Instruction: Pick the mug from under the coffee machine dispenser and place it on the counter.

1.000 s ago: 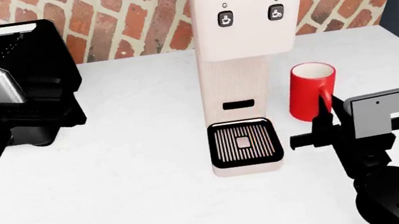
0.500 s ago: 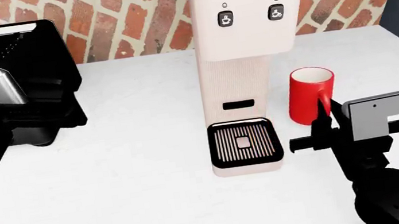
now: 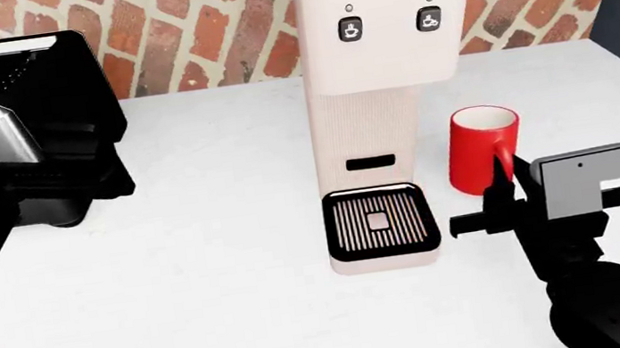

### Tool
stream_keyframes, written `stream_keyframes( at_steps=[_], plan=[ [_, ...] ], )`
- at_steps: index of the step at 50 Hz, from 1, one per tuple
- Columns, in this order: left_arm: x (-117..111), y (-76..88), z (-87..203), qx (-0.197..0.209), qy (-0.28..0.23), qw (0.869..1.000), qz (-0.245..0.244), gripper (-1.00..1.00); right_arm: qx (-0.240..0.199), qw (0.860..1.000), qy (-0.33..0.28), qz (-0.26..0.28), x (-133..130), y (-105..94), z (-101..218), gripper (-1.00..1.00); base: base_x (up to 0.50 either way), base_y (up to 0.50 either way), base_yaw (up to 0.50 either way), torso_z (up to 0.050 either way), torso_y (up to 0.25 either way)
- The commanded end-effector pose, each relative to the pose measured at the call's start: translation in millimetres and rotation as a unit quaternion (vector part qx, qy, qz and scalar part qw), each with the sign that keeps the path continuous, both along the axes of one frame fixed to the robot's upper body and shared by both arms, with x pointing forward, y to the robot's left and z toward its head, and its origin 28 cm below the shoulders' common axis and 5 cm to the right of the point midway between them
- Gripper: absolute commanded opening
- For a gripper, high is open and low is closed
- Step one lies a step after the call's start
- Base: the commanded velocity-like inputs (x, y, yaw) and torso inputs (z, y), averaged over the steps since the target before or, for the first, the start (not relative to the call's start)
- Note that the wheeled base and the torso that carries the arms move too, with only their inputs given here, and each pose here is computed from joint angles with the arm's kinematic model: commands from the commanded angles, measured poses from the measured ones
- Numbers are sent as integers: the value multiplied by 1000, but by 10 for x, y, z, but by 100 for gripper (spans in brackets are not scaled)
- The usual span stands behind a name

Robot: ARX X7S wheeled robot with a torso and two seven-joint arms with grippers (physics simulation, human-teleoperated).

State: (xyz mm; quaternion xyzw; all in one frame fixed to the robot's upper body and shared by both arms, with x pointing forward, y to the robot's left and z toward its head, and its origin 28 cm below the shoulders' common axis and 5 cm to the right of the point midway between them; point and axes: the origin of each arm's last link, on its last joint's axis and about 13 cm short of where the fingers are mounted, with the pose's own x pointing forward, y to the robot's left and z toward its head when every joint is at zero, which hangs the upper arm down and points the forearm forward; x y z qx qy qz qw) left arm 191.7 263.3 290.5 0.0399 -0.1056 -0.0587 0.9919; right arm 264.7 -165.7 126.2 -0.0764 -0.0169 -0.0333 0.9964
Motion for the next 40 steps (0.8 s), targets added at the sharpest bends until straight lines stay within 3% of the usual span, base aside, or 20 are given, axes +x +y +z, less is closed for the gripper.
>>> stream_keyframes(
  at_steps=[1,7,8,40],
  plan=[
    [4,1,-2,0,0,1000,0,100,-6,1000,3,-4,12,-17,-17,-100,0,0,0,0,0],
    [0,3,-1,0,0,1000,0,100,-6,1000,4,-6,11,-21,-21,-100,0,0,0,0,0],
    [-1,3,-1,0,0,1000,1,100,-6,1000,4,-6,10,-22,-20,100,0,0,0,0,0],
    [-9,2,9,-4,-4,1000,-1,100,-7,1000,1,1,-78,-33,25,100,0,0,0,0,0]
  ],
)
